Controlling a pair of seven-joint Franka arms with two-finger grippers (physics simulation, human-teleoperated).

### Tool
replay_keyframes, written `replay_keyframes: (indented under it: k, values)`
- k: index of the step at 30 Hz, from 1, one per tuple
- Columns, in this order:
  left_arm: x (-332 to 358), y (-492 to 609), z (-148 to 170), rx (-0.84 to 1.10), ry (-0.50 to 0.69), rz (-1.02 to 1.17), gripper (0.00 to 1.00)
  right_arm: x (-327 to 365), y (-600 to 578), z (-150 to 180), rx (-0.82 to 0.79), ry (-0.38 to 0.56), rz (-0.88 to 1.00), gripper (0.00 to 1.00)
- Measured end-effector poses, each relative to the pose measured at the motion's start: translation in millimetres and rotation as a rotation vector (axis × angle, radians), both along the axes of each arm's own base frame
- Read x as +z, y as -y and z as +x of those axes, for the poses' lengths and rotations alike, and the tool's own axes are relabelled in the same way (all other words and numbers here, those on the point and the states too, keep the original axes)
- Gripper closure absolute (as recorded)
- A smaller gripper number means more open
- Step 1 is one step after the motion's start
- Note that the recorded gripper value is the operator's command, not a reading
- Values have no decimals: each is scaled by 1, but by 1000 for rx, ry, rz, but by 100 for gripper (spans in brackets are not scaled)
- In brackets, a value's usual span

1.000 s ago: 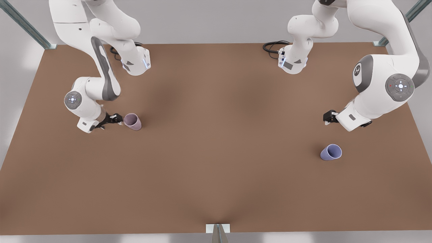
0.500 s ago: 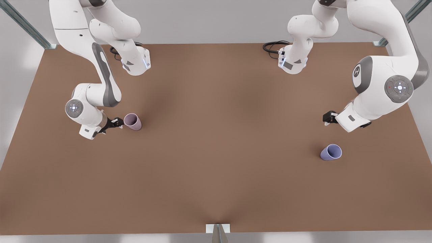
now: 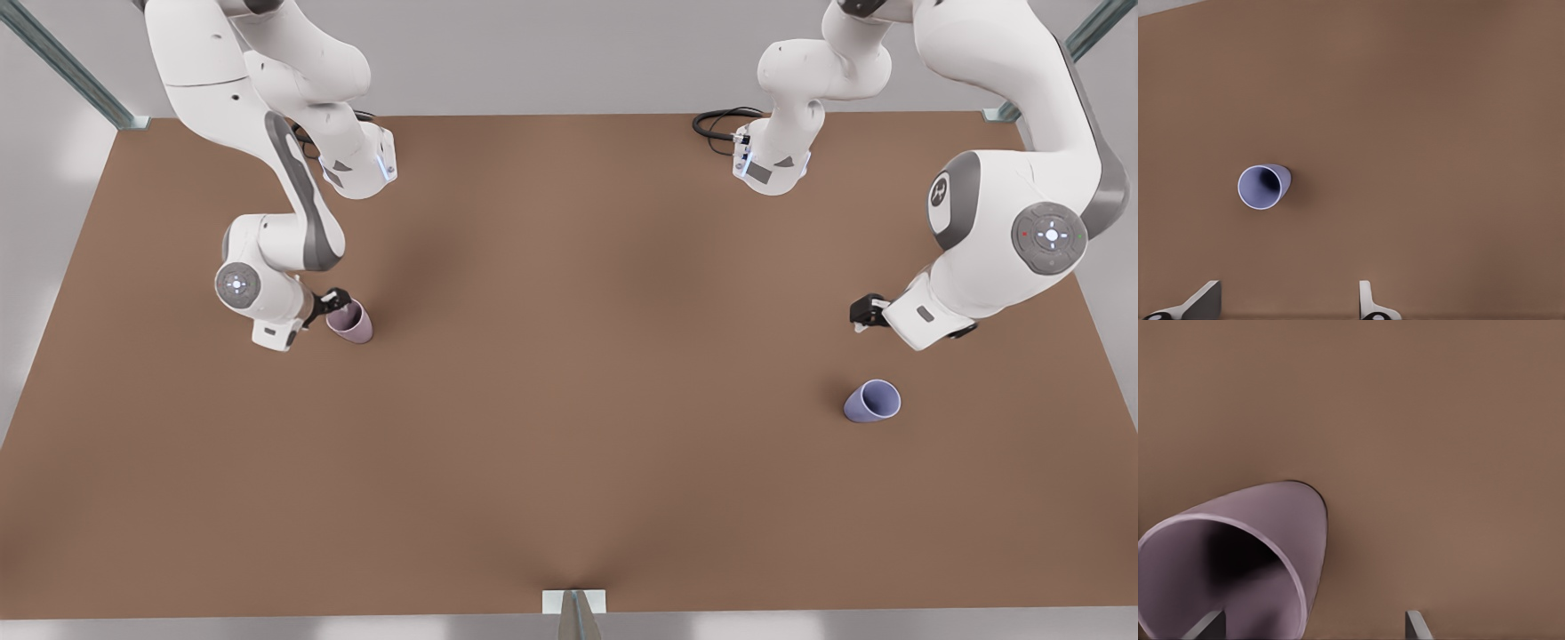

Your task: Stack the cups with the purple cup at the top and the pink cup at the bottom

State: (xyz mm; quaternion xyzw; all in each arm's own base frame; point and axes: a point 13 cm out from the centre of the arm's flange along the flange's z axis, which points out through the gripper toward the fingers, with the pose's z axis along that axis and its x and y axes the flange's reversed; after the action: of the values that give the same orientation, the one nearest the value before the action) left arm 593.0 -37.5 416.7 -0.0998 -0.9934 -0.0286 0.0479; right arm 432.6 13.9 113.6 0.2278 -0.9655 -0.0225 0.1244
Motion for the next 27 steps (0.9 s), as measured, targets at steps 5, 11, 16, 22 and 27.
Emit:
replay_keyframes:
  k: [5, 11, 16, 22, 27]
  values:
    - [-3, 0, 1, 0, -1, 0, 0, -4, -10, -4, 38, -8, 8, 22]
    - [-4, -1, 2, 1, -2, 0, 0, -9, -13, -3, 54, -7, 18, 36]
    - [-5, -1, 3, 1, -2, 0, 0, -10, -25, -1, 88, 1, 25, 70]
    - [-4, -1, 3, 1, -1, 0, 0, -3, -30, 8, 108, 21, 33, 79]
    - [-5, -1, 3, 2, 2, -1, 0, 66, -107, 66, 211, 141, 63, 79]
